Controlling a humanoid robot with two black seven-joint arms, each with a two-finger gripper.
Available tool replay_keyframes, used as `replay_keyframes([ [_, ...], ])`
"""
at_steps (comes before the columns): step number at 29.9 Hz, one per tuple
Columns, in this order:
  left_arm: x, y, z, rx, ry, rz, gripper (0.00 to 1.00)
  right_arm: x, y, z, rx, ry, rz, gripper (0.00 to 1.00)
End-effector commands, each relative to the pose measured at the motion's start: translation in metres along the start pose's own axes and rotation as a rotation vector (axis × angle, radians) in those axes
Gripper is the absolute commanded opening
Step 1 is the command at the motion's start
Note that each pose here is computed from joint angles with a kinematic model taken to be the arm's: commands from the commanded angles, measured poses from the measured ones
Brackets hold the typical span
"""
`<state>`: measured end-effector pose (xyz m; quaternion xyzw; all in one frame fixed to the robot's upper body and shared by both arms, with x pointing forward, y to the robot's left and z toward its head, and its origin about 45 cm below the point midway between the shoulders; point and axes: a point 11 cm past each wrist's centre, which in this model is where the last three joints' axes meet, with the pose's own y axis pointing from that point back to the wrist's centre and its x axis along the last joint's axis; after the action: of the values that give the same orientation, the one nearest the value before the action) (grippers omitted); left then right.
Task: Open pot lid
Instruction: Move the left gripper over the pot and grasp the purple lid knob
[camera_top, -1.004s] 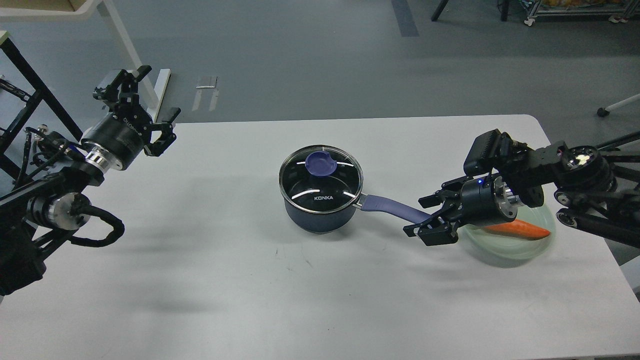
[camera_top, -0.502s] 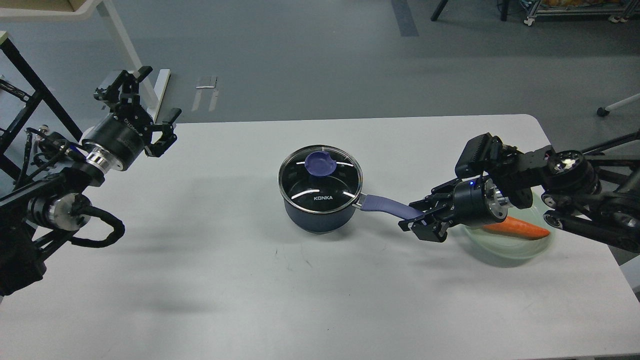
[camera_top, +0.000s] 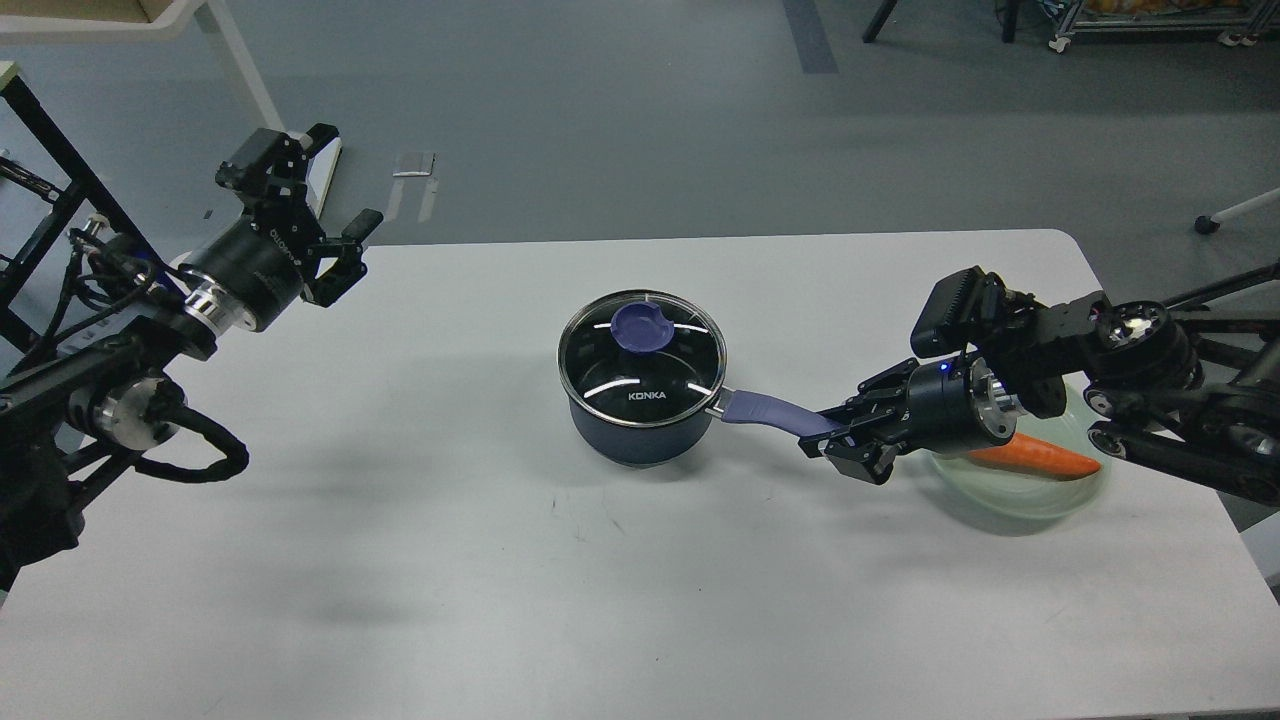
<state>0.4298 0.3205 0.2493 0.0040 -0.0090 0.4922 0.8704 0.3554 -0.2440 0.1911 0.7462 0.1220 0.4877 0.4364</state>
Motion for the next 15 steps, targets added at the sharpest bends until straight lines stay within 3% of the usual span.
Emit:
replay_keyframes([
  [1,-0.015,-0.018,0.019,0.031,-0.274,-0.144,0.99,0.0,0.0,0.0,0.0,0.0,0.0,0.31],
  [9,-0.08,-0.056,0.04,0.006,-0.968,-0.435,0.99,0.0,0.0,0.0,0.001,0.0,0.0,0.31],
  [15,-0.13,-0.076,0.023,-0.089,-1.435,-0.62,0.99,0.0,0.0,0.0,0.0,0.0,0.0,0.31],
])
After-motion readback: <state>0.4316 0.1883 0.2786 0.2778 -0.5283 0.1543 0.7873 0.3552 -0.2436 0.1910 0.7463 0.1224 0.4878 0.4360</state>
